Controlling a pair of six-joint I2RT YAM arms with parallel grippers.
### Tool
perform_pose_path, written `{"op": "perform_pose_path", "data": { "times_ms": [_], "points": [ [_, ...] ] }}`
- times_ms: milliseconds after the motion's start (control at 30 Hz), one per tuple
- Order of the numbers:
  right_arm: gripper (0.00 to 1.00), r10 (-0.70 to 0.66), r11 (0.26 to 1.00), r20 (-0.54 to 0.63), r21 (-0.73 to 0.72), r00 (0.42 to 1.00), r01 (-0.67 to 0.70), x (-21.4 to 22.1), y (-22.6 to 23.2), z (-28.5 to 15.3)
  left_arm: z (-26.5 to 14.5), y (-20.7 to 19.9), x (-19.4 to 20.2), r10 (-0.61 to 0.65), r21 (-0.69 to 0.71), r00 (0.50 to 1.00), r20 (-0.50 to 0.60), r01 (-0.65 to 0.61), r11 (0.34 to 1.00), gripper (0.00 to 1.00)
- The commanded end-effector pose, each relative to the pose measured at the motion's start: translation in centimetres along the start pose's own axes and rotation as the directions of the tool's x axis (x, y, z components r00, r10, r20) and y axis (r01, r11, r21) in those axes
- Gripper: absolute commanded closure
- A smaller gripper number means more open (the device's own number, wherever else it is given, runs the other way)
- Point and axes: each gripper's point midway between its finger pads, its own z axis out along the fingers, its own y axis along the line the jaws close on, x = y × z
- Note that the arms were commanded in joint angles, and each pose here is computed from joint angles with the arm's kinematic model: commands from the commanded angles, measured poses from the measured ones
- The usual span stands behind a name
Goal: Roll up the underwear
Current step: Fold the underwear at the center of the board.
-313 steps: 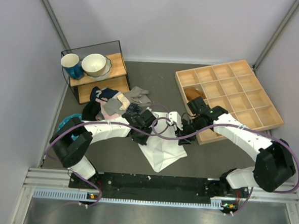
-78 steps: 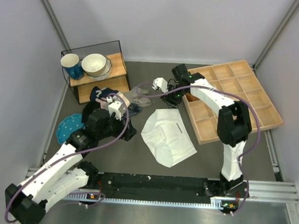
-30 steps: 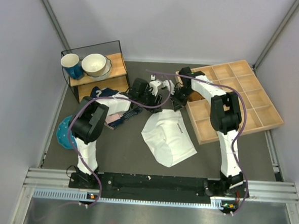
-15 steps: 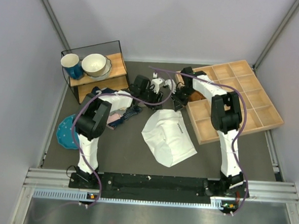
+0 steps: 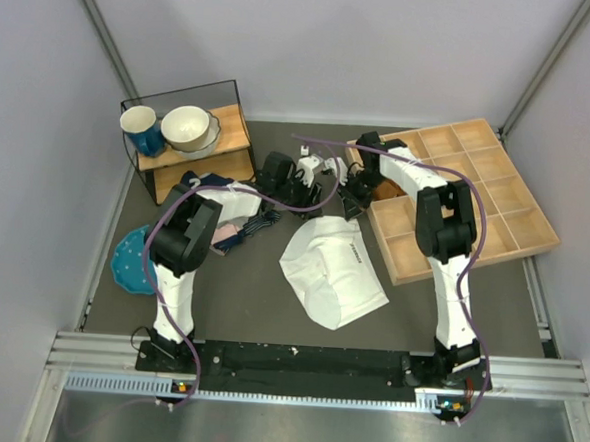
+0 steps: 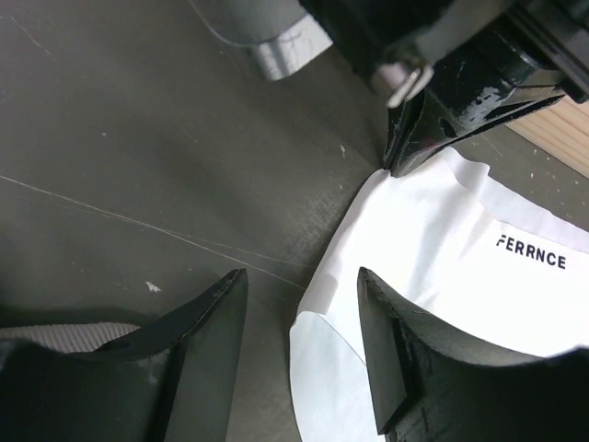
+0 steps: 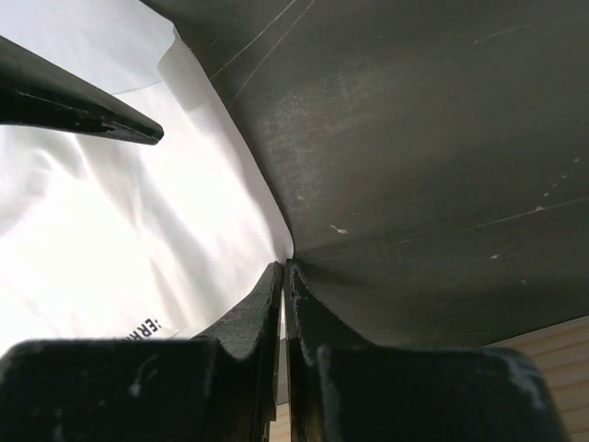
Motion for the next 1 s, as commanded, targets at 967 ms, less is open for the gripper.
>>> {"op": "perform_pose_path", "data": {
  "times_ms": [967],
  "points": [
    [1.0, -0.016, 0.999, 0.015, -0.037, 1.0, 0.016, -1.0, 0.2, 1.1, -3.9, -1.9, -2.2, -0.037, 0.049, 0.986, 0.163, 0.029, 0.998, 0.29]
  ]
}}
